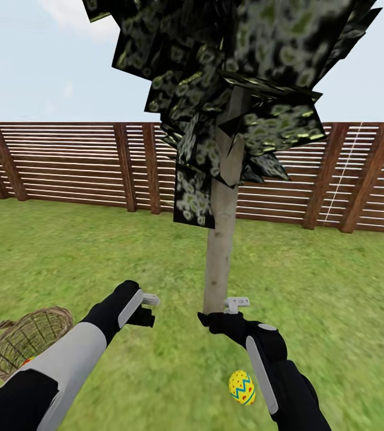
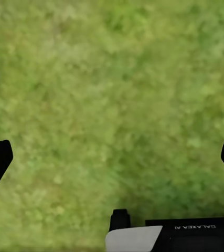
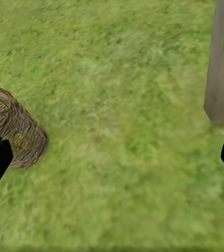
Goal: Take the three Easter eggs out of the wicker basket on the lawn in the garden, then place them on the lawn next to a single tree (choose any tree) so that all three eggs are next to the same tree and none are left in the basket.
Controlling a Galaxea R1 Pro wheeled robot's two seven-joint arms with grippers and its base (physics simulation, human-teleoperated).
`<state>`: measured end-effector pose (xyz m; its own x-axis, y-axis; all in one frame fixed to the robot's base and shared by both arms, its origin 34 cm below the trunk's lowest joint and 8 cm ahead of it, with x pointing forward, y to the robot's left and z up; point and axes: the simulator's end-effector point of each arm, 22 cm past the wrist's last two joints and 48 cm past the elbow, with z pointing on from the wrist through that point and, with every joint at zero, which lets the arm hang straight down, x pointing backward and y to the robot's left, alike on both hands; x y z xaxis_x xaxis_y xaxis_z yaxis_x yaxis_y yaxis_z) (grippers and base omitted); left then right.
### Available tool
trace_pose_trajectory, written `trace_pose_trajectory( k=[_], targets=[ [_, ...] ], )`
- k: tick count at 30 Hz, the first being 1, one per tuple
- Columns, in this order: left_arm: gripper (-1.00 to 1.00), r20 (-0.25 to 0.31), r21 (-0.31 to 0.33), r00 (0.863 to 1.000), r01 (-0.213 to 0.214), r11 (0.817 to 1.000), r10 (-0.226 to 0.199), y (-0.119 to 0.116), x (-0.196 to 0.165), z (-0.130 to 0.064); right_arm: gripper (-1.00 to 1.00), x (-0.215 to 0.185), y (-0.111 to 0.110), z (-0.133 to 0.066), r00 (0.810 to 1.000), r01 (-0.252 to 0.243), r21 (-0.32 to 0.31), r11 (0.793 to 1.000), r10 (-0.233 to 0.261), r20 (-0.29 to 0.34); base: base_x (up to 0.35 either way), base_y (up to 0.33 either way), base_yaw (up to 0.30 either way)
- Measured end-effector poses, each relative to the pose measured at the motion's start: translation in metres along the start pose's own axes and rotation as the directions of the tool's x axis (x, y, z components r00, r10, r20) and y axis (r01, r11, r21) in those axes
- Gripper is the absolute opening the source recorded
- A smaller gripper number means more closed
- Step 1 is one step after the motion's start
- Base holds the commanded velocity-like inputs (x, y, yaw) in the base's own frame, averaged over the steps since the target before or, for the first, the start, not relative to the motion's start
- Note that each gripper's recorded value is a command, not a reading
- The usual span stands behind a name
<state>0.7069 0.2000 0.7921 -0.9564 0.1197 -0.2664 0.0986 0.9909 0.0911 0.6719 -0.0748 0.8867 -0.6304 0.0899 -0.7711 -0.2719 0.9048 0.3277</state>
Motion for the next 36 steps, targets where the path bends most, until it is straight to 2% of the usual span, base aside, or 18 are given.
trace_pose_trajectory(
  k=[10, 36],
  targets=[
    [1.00, 0.000, -0.001, 1.000, 0.000, 1.000, 0.000, 0.001, -0.003, -0.014, 1.00, -0.010, 0.005, -0.008, 1.000, 0.002, 0.000, 1.000, -0.002, -0.001, 0.000, 0.000, 0.050],
    [1.00, -0.006, -0.015, 1.000, 0.014, 1.000, -0.014, 0.014, -0.006, -0.045, 1.00, -0.032, 0.017, -0.029, 1.000, 0.001, 0.000, 1.000, -0.001, -0.002, 0.000, 0.000, 0.278]
  ],
)
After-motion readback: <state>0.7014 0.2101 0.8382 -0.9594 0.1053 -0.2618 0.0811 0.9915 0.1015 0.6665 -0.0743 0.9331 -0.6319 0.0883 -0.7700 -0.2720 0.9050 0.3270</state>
